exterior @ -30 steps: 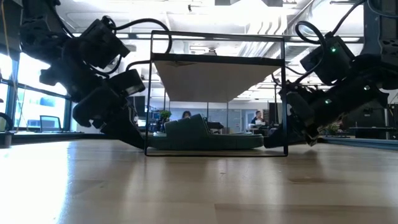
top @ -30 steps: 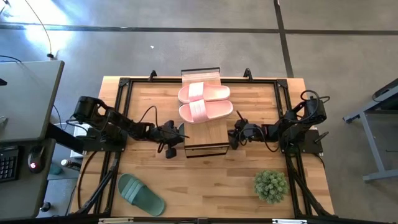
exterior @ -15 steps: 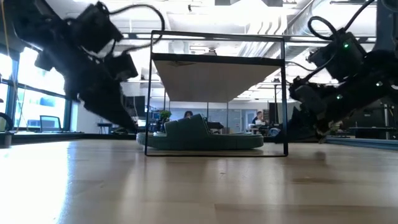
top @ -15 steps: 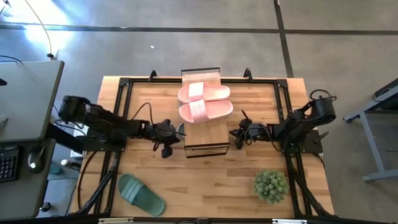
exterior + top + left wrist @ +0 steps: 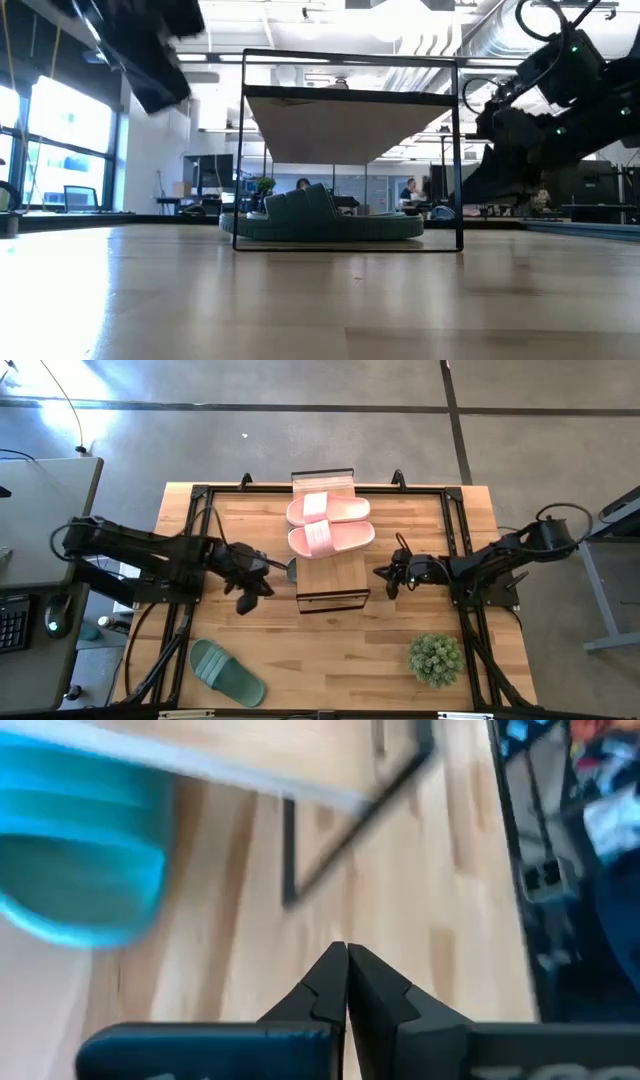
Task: Pick and place slides into the shelf
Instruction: Put the green slide under the shelf
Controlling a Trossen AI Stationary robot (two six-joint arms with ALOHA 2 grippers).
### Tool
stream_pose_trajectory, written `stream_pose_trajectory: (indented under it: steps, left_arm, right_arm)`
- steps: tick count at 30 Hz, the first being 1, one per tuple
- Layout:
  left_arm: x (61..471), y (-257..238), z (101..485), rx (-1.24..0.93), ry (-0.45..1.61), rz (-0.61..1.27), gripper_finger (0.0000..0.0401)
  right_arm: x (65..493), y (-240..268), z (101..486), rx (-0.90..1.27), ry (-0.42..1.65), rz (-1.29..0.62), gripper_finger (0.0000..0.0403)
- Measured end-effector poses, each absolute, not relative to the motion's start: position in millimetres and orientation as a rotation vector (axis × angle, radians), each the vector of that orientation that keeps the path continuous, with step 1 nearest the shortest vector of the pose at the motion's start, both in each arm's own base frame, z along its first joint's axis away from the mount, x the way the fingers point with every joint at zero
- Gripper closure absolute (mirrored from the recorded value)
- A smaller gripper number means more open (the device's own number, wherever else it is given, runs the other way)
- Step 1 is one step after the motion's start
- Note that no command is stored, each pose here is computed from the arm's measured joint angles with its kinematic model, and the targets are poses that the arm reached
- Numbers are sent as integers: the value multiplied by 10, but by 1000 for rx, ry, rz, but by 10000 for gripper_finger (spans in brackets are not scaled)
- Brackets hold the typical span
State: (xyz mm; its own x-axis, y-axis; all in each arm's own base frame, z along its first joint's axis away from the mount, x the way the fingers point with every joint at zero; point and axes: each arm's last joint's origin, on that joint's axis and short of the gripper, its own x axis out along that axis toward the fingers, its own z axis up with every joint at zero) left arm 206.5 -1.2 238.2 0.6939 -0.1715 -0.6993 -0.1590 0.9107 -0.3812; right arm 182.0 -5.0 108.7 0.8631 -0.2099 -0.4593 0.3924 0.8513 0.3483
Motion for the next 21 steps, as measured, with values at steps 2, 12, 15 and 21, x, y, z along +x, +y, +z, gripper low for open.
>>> stream_pose_trajectory:
  steps: [2,12,15,21]
  left_arm:
    - [1991,-60,2545,-472,918,5,401]
    - [1622,-360,2909,-712,1231,160,400]
    - [1554,-466,2914,-749,1265,178,400]
    - [1412,-695,2944,-830,1304,188,400]
  right_arm:
    - [1815,-45,1120,455,416,-308,403]
    - [1777,-2,1261,533,387,-156,403]
    - [1773,7,1285,554,382,-125,403]
    - [1766,16,1288,562,393,-97,403]
